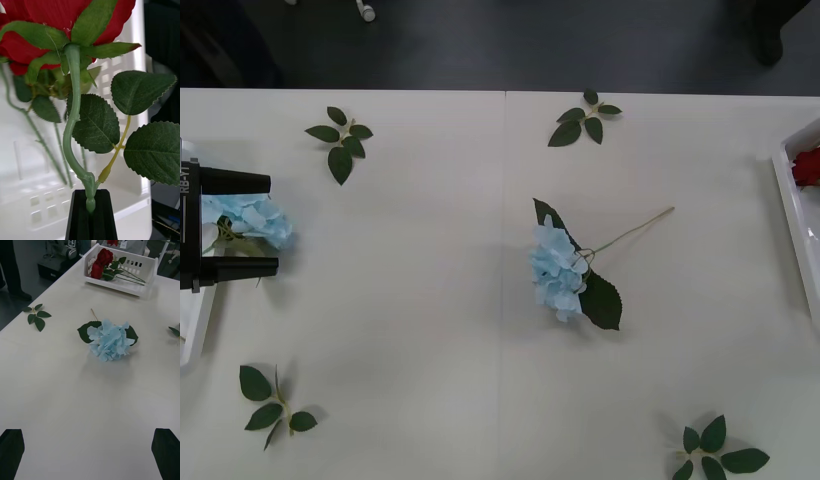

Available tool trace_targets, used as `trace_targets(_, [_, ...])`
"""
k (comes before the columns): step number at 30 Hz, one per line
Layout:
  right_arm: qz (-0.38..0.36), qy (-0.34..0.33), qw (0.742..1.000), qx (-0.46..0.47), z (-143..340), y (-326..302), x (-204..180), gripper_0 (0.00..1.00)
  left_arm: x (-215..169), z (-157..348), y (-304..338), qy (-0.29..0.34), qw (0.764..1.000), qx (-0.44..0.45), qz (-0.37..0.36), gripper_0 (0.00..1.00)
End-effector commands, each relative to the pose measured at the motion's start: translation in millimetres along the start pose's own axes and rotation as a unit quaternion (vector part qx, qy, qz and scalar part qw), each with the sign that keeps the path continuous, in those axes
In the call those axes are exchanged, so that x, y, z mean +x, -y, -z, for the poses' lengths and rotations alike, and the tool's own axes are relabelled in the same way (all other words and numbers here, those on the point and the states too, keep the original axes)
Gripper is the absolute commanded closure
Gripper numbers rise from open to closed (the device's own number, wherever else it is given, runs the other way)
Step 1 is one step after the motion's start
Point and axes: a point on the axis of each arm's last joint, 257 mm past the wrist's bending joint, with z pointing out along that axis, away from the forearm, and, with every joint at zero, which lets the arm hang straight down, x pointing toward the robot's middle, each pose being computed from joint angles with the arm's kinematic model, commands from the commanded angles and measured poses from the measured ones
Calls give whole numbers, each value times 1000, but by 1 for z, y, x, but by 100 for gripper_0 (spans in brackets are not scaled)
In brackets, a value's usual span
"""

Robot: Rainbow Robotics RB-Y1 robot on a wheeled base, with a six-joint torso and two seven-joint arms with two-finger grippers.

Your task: Put the red flowers into the right box and the blue flowers into the left box

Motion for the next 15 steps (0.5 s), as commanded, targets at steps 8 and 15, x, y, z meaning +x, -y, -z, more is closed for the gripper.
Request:
trace_targets(8, [-40,75,995,59,-9,70,-27,100,2,4,3,-22,999,2,-25,0])
trace_targets(15, [-43,103,992,60,-30,73,-25,100,2,4,3,-22,999,2,-25,0])
